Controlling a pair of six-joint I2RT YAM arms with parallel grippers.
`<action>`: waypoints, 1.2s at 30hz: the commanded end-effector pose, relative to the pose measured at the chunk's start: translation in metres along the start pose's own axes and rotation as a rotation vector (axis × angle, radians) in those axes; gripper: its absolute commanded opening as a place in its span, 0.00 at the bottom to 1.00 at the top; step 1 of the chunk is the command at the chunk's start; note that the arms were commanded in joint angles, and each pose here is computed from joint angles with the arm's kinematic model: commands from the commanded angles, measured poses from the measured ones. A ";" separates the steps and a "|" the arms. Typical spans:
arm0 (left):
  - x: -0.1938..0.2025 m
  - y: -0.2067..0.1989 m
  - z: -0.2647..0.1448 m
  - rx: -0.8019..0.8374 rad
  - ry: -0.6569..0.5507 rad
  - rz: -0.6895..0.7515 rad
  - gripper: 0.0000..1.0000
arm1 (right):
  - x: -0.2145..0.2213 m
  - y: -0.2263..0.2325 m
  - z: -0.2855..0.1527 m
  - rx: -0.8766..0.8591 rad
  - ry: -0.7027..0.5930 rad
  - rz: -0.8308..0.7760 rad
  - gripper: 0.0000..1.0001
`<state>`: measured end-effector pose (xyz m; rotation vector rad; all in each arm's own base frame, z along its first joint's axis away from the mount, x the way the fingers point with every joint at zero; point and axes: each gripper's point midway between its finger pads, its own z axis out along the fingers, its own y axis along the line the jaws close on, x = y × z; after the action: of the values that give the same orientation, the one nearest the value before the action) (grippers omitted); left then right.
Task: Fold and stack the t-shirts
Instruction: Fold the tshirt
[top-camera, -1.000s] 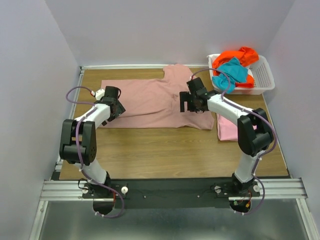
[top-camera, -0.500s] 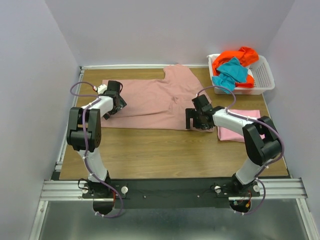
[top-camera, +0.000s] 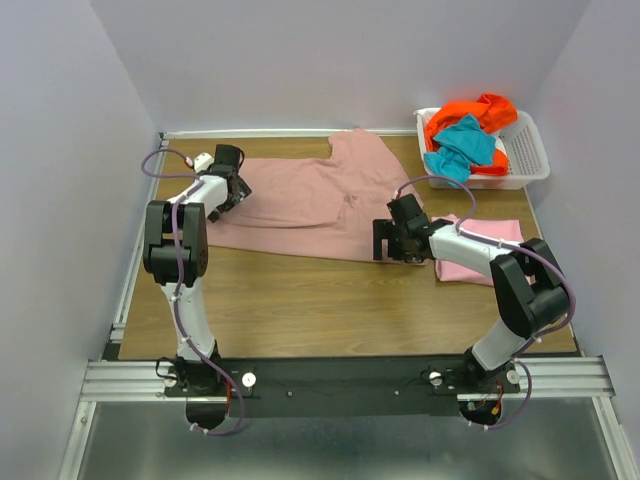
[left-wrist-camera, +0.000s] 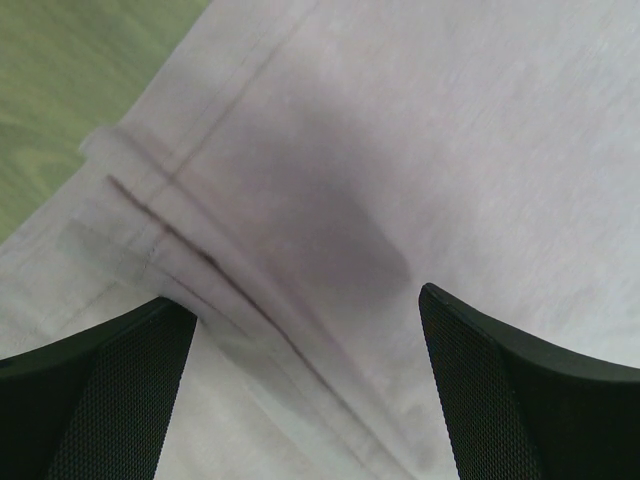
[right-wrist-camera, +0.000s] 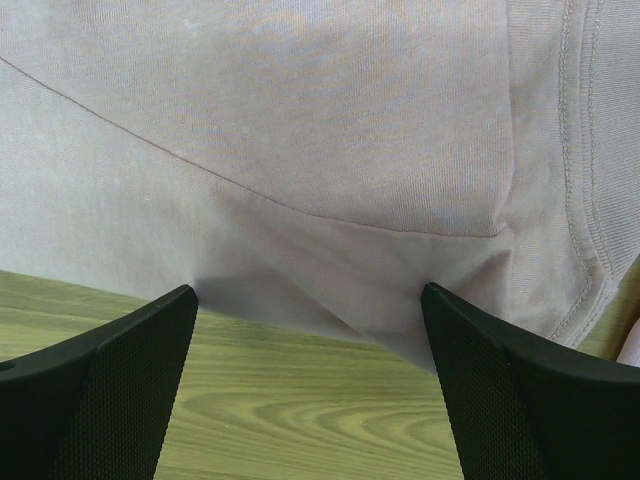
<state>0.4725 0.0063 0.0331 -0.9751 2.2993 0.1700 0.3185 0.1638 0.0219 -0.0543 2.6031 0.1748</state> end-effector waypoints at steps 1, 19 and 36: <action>-0.021 -0.007 0.001 -0.019 -0.034 -0.029 0.99 | 0.057 -0.023 0.006 0.079 0.173 -0.005 1.00; -0.083 -0.023 -0.019 0.037 -0.116 -0.044 0.99 | 0.042 -0.014 -0.002 0.042 0.130 -0.005 1.00; 0.051 -0.021 -0.073 0.257 0.058 0.112 0.99 | 0.053 -0.015 0.003 0.038 0.164 0.002 1.00</action>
<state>0.4066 -0.0362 0.0576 -0.8095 2.3713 -0.0045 0.3173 0.1636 0.0221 -0.0571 2.5950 0.1734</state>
